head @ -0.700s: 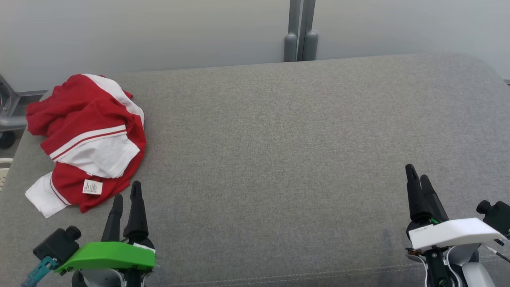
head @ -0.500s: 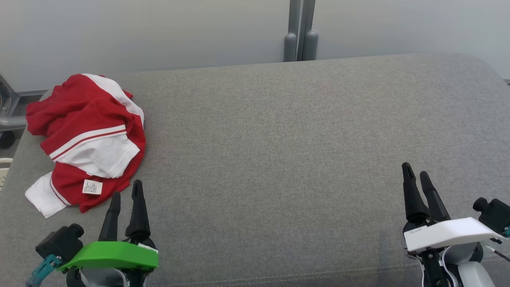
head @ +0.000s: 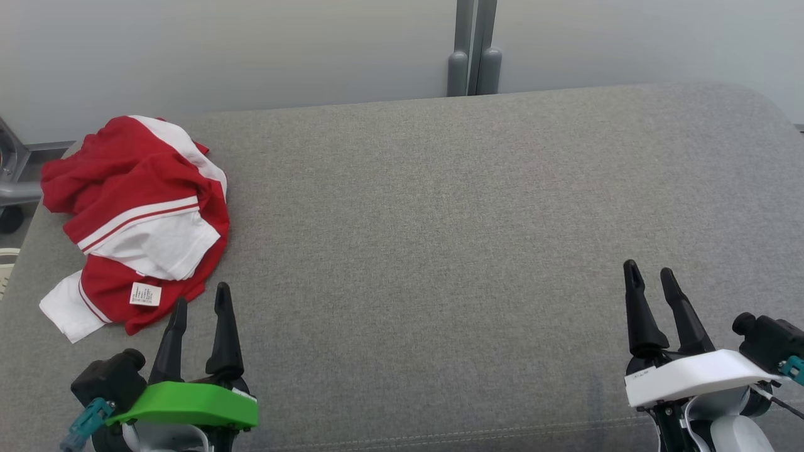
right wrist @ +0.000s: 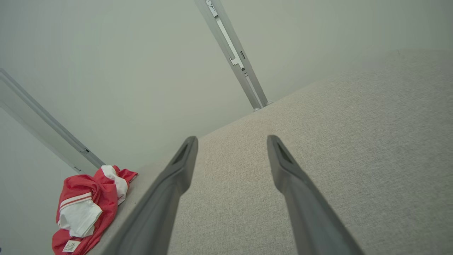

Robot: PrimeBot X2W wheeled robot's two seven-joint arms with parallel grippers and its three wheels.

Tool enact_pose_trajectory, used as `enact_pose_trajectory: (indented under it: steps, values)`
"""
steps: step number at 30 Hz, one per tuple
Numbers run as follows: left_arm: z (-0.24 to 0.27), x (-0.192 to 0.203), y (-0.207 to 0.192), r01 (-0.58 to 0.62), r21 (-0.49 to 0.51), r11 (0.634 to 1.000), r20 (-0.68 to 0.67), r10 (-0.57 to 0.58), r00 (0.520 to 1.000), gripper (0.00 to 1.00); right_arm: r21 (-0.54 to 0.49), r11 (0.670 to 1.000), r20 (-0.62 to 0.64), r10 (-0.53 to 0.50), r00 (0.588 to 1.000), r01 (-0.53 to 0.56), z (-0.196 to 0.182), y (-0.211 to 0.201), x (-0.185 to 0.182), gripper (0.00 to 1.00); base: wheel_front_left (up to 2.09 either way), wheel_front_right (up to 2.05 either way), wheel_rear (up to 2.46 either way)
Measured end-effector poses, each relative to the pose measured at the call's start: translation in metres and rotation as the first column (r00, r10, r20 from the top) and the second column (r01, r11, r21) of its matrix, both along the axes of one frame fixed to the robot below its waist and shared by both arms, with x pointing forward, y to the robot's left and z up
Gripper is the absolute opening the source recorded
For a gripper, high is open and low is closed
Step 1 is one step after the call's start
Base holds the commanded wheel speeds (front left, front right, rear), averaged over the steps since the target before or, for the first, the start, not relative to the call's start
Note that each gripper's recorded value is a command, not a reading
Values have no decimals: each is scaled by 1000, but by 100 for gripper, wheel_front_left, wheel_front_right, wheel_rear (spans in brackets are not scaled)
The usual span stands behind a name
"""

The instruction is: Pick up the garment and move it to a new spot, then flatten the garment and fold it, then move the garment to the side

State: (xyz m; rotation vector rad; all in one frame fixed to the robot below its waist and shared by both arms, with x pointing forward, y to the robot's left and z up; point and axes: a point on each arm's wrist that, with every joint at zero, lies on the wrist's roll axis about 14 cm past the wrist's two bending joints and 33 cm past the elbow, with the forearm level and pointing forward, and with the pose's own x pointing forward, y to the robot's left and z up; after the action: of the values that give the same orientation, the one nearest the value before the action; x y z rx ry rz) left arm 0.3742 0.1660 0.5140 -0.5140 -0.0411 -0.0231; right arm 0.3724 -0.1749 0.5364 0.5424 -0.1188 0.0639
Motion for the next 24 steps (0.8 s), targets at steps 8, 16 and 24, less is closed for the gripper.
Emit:
enact_pose_trajectory:
  steps: [8, 16, 24]
  values:
    - [-1, -2, 1, -6, 97, 995, 8, 5, 1000, 100, -89, 996, 23, 3, 1000, -1, 3, 4, 0, 100, 0, 0, 0]
    - [-4, -4, 1, -8, 178, 984, 8, 7, 1000, 100, -162, 987, 39, 5, 999, 1, 5, 6, -3, 100, 0, 0, 0]
    - [-8, -7, 2, -11, 240, 971, 7, 9, 1000, 100, -230, 973, 60, 11, 998, 3, 8, 9, -6, 100, 0, 0, 0]
